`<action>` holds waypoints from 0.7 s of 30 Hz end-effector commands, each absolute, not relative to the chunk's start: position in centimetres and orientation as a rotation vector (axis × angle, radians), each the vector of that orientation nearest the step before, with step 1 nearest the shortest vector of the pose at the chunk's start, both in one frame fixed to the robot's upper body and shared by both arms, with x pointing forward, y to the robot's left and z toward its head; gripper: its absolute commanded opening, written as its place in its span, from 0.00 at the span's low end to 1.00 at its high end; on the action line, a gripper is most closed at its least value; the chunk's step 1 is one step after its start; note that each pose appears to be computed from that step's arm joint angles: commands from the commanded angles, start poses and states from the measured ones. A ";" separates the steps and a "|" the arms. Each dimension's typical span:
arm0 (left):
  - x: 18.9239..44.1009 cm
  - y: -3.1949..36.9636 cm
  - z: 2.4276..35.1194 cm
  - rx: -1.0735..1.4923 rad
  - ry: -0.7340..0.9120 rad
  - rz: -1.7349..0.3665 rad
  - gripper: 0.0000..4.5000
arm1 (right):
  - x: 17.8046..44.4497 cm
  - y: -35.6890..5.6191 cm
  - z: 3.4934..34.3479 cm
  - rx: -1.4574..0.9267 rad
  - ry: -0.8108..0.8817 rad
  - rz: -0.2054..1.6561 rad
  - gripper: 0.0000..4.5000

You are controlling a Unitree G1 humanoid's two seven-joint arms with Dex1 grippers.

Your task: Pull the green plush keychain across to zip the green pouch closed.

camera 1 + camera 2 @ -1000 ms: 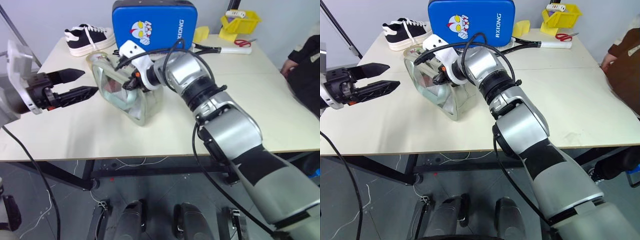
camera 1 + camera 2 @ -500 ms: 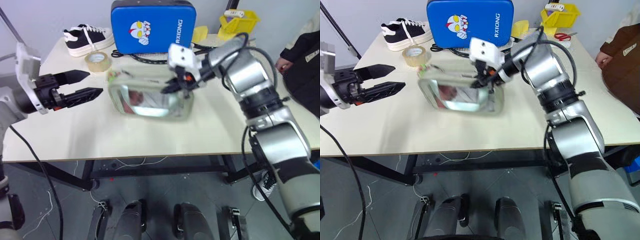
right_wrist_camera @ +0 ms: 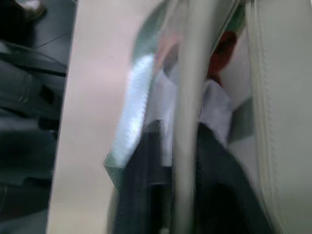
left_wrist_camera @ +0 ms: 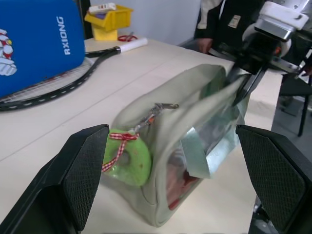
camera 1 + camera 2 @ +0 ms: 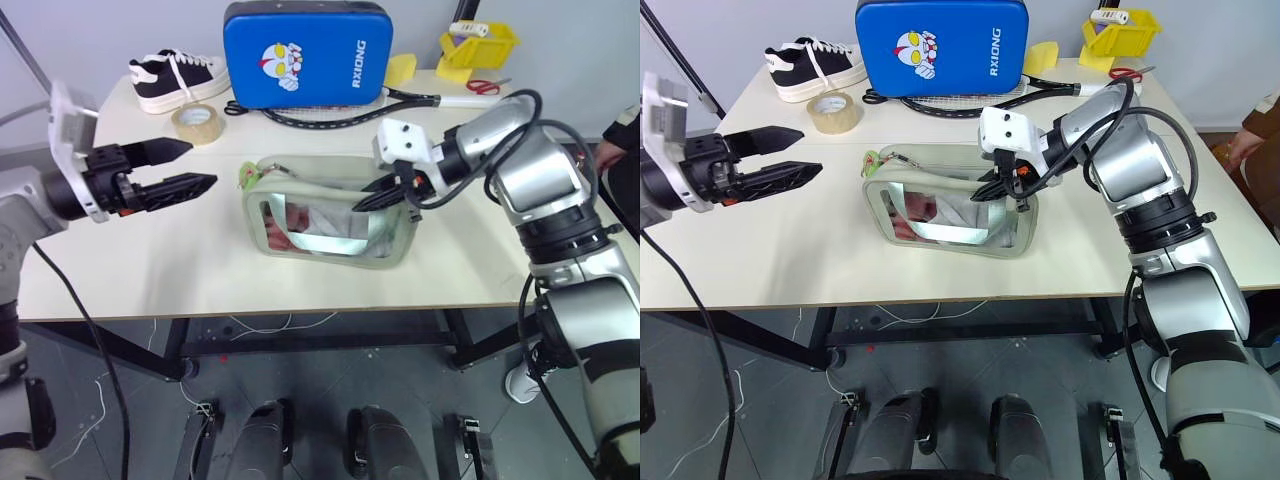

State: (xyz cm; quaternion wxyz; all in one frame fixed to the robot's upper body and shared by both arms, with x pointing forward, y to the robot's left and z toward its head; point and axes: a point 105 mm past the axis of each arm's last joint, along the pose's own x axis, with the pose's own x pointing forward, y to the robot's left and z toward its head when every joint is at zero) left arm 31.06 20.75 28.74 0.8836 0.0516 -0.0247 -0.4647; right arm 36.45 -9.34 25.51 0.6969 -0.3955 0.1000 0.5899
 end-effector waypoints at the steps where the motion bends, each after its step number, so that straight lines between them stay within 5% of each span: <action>1: 30.7 20.4 29.9 0.142 -0.097 -0.978 1.00 | 36.9 -10.1 27.4 -0.881 0.168 1.233 0.58; 5: 30.8 20.5 29.9 0.141 -0.095 -0.978 1.00 | 35.2 -11.7 29.4 -0.869 0.128 1.194 0.99; 9: 31.1 20.4 29.5 0.140 -0.092 -0.979 1.00 | 34.1 -13.3 27.9 -0.906 0.189 1.167 0.99; 17: 32.0 19.9 28.5 0.183 -0.072 -0.991 1.00 | 35.2 -13.7 26.7 -0.910 0.217 1.099 0.08; 18: 32.1 19.9 28.3 0.192 -0.067 -0.994 1.00 | 35.4 -13.7 26.8 -0.909 0.211 1.088 0.01; 21: 33.0 20.1 26.9 0.242 -0.040 -0.985 1.00 | 36.4 -13.9 27.7 -0.914 0.179 1.037 0.01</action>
